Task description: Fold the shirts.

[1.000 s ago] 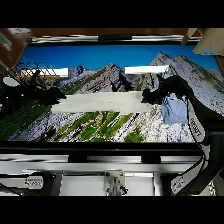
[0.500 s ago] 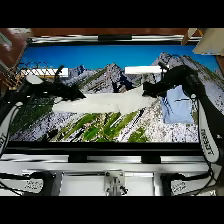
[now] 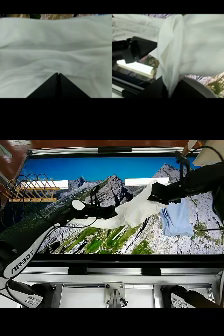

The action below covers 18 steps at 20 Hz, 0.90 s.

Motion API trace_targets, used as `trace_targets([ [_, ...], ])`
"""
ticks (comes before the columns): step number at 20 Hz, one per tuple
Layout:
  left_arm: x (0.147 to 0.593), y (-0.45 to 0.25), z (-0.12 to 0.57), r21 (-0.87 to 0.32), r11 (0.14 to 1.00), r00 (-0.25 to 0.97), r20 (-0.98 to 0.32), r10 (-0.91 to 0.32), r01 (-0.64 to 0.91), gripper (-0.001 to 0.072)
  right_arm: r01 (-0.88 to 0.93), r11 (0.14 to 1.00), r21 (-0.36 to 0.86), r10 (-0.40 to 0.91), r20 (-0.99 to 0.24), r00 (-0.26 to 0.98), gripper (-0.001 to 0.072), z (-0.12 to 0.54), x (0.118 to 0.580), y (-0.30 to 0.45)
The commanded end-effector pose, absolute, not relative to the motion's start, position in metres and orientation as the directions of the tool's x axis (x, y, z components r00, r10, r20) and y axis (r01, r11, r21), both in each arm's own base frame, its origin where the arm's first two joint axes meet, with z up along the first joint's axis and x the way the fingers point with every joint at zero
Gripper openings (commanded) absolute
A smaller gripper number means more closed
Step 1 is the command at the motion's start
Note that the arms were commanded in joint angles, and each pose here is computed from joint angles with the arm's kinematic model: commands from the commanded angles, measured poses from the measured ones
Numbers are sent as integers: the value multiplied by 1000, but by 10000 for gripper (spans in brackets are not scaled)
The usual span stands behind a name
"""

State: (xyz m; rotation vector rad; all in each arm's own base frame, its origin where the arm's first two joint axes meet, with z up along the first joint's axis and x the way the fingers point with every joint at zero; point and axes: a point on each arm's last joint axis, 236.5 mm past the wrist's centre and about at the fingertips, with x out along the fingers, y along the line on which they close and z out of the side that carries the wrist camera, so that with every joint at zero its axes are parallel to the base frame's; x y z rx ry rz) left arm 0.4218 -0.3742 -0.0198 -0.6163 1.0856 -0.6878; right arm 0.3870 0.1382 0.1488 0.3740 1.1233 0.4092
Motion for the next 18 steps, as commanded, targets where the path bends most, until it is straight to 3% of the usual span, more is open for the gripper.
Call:
trace_targets([
  [1, 412, -410, -26, -806, 580, 293, -529, -796, 121, 36, -136, 860, 492, 501, -762, 410, 82, 179, 365, 138],
  [5, 400, -428, -20, -808, 553, 243, -506, -828, 203, 36, -120, 858, 499, 501, -762, 412, 82, 175, 371, 138],
  [9, 427, -369, 27, -800, 514, 236, -459, -857, 310, 31, -90, 854, 513, 501, -764, 407, 82, 155, 393, 140],
  [14, 477, -221, 190, -696, 583, 574, -294, -764, 420, 32, -155, 820, 550, 561, -724, 402, 81, 124, 425, 206],
  [18, 445, -127, 320, -550, 680, 767, -104, -633, 486, 33, -273, 780, 563, 624, -676, 393, 81, 77, 434, 317],
])
